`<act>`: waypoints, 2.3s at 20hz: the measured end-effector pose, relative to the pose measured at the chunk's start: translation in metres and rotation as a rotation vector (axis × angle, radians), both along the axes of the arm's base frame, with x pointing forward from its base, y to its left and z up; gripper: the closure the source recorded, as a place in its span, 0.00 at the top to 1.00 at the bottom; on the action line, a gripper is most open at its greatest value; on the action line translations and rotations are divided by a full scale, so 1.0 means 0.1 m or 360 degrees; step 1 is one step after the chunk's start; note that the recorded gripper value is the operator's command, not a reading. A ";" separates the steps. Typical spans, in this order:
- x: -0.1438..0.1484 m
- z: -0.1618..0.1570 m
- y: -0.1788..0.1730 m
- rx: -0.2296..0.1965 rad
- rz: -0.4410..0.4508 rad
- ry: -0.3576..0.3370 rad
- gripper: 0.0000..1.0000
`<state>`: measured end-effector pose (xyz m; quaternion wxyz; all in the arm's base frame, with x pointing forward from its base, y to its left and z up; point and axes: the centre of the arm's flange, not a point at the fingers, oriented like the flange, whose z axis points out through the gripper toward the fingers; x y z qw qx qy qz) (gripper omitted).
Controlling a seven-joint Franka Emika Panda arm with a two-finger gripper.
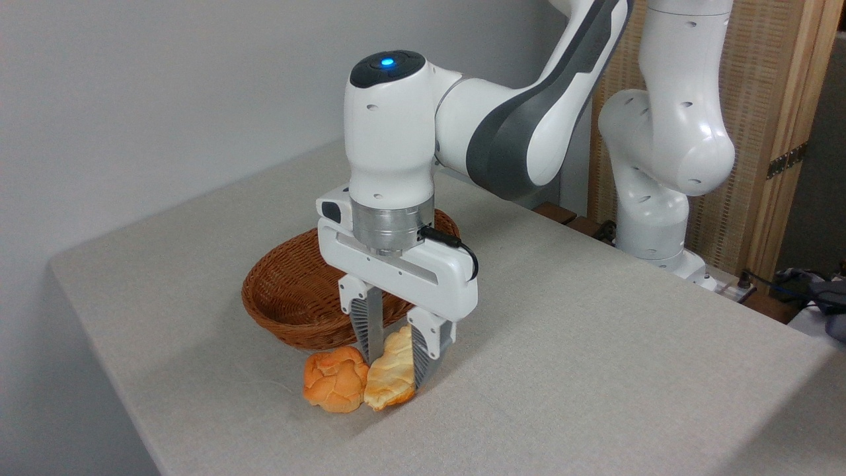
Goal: Put bread into the basket
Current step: 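Lower the gripper around the golden roll and close on it, then lift the golden roll and carry it over the woven basket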
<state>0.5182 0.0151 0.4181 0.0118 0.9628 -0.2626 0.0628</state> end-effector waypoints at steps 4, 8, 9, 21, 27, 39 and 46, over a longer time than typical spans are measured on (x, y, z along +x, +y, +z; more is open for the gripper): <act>0.00 0.00 0.00 0.0000 -0.0001 0.0000 0.37; 0.00 0.00 0.00 0.0000 -0.0001 -0.0001 0.37; 0.00 0.01 0.00 -0.0001 -0.0001 -0.0003 0.38; 0.00 0.67 0.13 -0.0052 0.0027 -0.0202 0.42; 0.06 1.11 0.15 -0.0063 0.0026 -0.0324 0.44; 0.00 1.11 -0.99 -0.0146 -0.0241 -0.0223 1.00; 0.02 0.85 -1.29 -0.0118 -0.0316 -0.0133 1.00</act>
